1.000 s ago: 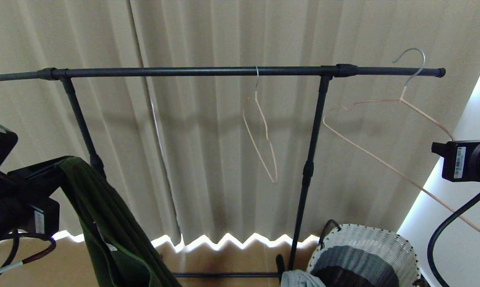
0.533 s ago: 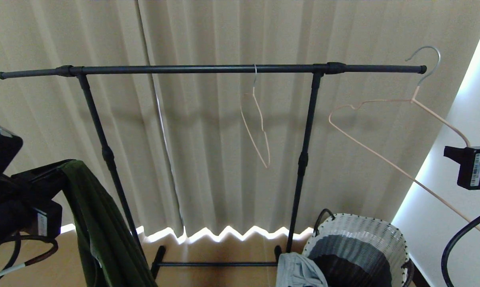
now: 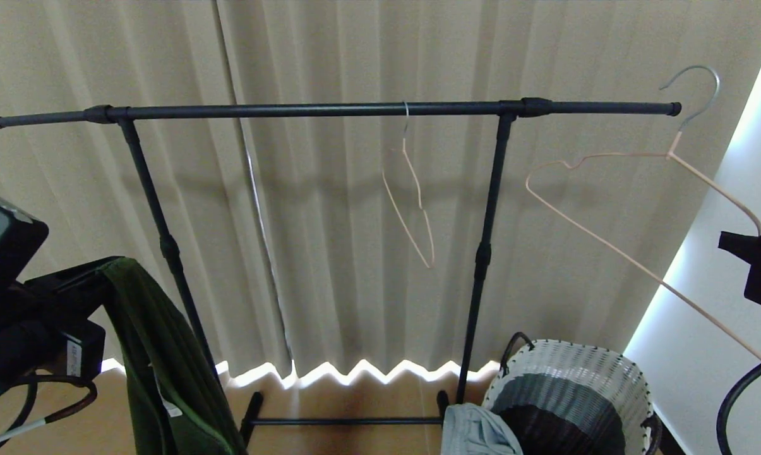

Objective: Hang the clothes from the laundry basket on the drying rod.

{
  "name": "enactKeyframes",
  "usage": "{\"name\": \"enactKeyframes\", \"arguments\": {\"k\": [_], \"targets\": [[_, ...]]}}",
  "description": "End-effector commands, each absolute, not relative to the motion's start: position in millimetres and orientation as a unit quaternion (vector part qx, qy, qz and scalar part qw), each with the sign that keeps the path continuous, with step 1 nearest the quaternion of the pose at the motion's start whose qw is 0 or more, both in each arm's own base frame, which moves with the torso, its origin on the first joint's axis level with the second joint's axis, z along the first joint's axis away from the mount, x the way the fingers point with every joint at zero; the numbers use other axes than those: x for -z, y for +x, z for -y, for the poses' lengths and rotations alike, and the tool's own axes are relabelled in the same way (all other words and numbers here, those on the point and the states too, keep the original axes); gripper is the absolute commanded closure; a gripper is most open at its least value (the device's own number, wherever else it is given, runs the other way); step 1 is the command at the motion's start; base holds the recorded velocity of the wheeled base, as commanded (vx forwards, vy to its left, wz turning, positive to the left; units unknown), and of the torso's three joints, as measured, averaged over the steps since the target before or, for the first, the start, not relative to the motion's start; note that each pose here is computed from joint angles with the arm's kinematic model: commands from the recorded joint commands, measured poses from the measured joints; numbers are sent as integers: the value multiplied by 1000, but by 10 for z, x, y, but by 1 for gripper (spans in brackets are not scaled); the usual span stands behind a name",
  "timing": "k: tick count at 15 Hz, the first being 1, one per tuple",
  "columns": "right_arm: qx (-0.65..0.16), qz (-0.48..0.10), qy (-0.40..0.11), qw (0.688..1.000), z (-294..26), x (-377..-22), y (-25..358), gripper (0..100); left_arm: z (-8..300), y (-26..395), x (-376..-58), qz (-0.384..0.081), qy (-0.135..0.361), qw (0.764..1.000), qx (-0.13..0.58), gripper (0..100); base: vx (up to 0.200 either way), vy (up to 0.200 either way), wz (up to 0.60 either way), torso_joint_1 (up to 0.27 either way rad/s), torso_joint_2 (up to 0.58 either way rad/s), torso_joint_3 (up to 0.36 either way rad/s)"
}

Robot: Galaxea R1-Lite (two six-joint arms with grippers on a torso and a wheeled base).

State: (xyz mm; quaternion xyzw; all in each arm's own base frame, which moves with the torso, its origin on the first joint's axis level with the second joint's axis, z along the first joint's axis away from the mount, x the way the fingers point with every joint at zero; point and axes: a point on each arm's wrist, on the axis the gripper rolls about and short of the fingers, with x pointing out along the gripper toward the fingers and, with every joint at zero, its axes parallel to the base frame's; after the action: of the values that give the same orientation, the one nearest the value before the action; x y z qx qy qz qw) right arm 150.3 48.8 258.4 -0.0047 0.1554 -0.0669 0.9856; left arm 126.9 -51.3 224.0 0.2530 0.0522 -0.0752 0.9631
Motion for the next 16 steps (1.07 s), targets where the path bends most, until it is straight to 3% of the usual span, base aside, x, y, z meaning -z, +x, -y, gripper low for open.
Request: {"name": "enactKeyframes", "arguments": {"k": [1,11,16], "targets": [[66,-157,-5,985,-489,-2579,1504,100,502,1286,-2223,-58,254,963,70,100,0,200,0,12,2,-2],[65,-164,-8,984,-494,-2539,1509,100,511,1328,-2206,-64,255,962,69,100,0,200,0,3,2,5],[66,-163,-7,984,-493,-2542,1505,100,512,1330,-2195,-53,253,964,67,100,0,0,0,0,0,0]]}}
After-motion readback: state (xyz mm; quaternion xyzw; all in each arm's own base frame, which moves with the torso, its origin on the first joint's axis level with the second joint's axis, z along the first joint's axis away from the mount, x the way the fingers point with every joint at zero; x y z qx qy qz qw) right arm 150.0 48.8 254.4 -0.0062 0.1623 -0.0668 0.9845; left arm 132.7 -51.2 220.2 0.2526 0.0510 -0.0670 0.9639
